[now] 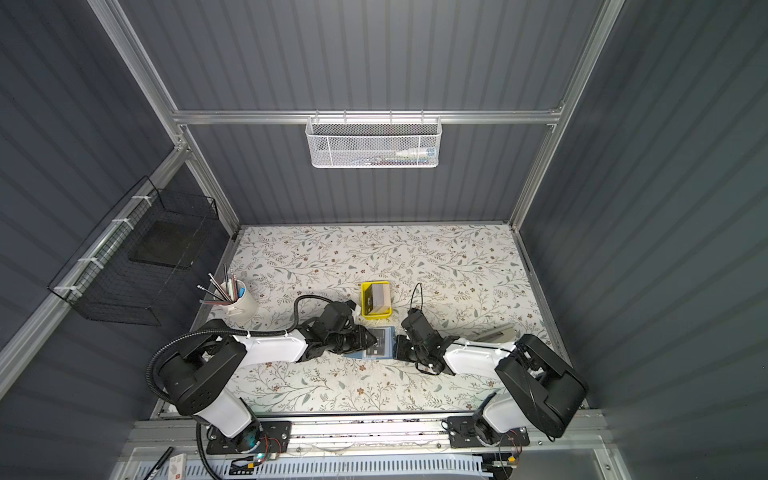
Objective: Insert credit cards into a card holder
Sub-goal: Insert the credit card into the card slot, then flip over the card slot on the card holder.
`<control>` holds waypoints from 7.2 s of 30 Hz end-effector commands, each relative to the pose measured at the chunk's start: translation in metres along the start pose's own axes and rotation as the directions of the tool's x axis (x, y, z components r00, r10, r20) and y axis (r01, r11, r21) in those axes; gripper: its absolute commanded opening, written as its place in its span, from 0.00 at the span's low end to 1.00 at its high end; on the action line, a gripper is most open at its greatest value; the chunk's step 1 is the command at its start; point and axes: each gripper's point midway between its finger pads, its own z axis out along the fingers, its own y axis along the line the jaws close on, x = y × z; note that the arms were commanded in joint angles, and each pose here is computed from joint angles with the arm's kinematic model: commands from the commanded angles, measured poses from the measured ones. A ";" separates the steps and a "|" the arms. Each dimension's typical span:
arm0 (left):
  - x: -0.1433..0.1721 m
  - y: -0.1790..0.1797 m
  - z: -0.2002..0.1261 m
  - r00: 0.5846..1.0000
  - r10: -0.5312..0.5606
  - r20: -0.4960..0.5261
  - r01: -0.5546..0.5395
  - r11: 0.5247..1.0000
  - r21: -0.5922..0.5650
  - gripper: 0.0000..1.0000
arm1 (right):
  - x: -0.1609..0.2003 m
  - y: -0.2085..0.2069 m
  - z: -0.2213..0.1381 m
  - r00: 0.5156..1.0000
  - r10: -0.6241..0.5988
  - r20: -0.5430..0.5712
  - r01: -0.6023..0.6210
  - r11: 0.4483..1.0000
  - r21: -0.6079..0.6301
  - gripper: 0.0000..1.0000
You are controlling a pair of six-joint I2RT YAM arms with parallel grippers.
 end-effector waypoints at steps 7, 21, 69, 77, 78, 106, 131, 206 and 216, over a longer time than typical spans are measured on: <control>0.008 -0.013 0.003 0.999 0.028 -0.033 -0.026 0.998 0.063 0.34 | 0.007 -0.011 0.003 1.000 0.001 -0.027 0.000 0.999 0.051 0.10; 0.012 -0.016 0.005 0.998 0.047 -0.033 -0.044 0.997 0.070 0.35 | 0.006 -0.011 0.002 1.000 0.000 -0.024 0.002 0.999 0.053 0.10; 0.007 -0.001 -0.007 0.998 0.056 0.023 -0.055 0.997 -0.054 0.24 | 0.007 -0.009 0.004 0.999 -0.008 -0.031 0.010 0.998 0.060 0.10; 0.007 0.002 -0.007 0.998 0.050 0.024 -0.048 0.996 -0.072 0.25 | 0.007 -0.010 0.003 1.000 -0.007 -0.030 0.009 0.998 0.062 0.10; 0.007 0.005 -0.009 0.998 0.052 0.028 -0.049 0.995 -0.091 0.25 | 0.007 -0.010 0.003 1.000 -0.008 -0.028 0.010 0.998 0.063 0.10; 0.008 0.000 -0.006 0.998 0.061 0.020 -0.059 0.996 -0.065 0.23 | 0.007 -0.010 0.003 1.000 -0.012 -0.028 0.013 0.998 0.066 0.10; 0.009 -0.003 -0.001 0.998 0.054 0.019 -0.053 0.997 -0.049 0.18 | 0.007 -0.010 0.003 1.000 -0.012 -0.028 0.014 0.998 0.069 0.10; 0.012 -0.002 0.003 0.981 0.191 0.028 -0.189 0.981 -0.049 0.13 | -0.002 0.016 -0.019 0.999 0.003 0.038 -0.001 0.998 -0.067 0.13; 0.013 0.003 0.004 0.982 0.186 0.022 -0.185 0.981 -0.065 0.12 | -0.005 0.023 -0.019 0.999 0.009 0.042 -0.005 0.995 -0.098 0.14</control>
